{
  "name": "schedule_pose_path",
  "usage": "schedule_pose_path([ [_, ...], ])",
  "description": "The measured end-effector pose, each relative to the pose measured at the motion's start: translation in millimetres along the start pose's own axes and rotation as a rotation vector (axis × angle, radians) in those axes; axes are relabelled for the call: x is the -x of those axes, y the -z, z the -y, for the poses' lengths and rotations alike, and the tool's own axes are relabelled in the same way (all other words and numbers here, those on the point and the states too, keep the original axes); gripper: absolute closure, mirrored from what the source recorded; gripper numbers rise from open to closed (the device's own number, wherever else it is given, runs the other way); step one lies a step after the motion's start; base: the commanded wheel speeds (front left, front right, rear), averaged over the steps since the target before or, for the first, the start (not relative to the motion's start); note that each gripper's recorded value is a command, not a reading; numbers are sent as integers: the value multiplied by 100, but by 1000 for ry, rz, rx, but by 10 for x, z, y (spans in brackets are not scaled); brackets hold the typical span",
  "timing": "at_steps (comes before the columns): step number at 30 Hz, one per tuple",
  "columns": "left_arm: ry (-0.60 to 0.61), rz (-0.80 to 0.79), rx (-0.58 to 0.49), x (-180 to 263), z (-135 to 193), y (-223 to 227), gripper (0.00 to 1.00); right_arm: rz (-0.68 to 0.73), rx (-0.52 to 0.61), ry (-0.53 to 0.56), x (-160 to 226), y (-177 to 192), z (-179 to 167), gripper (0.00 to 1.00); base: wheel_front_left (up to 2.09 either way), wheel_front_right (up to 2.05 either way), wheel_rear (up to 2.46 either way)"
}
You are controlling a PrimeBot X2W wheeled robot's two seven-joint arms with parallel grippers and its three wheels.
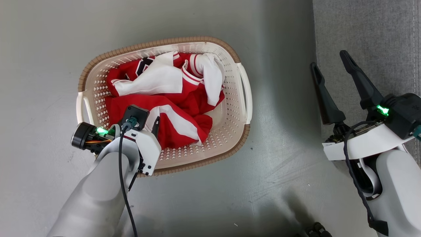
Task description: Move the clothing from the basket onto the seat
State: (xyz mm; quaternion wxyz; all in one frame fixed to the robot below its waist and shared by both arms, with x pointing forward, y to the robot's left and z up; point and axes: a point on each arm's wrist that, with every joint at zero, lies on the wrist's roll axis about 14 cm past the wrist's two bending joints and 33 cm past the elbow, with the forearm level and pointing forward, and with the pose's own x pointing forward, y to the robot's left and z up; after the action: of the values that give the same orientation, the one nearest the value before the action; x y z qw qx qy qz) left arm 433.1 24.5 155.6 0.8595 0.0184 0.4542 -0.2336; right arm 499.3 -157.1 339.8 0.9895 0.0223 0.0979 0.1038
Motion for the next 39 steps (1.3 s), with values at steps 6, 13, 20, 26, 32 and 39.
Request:
schedule_pose_path([
  [6, 1, -32, -17, -48, 16, 69, 0, -2, -7, 3, 2, 29, 1, 0, 0, 0, 0],
  [13, 7, -43, -43, -119, 30, 60, 0, -1, -12, 5, -20, 40, -2, 0, 0, 0, 0],
  [20, 17, -79, -57, -158, 59, 148, 0, 0, -15, 11, -27, 47, 6, 0, 0, 0, 0],
  [26, 21, -87, -69, -193, 72, 156, 0, -1, -22, 18, -18, 52, 23, 0, 0, 0, 0],
  [32, 21, -103, -71, -222, 88, 205, 5, 1, -28, 26, -13, 46, 43, 0, 0, 0, 0],
  [39, 23, -92, -80, -271, 103, 170, 51, 3, -31, 35, -14, 41, 57, 0, 0, 0, 0],
])
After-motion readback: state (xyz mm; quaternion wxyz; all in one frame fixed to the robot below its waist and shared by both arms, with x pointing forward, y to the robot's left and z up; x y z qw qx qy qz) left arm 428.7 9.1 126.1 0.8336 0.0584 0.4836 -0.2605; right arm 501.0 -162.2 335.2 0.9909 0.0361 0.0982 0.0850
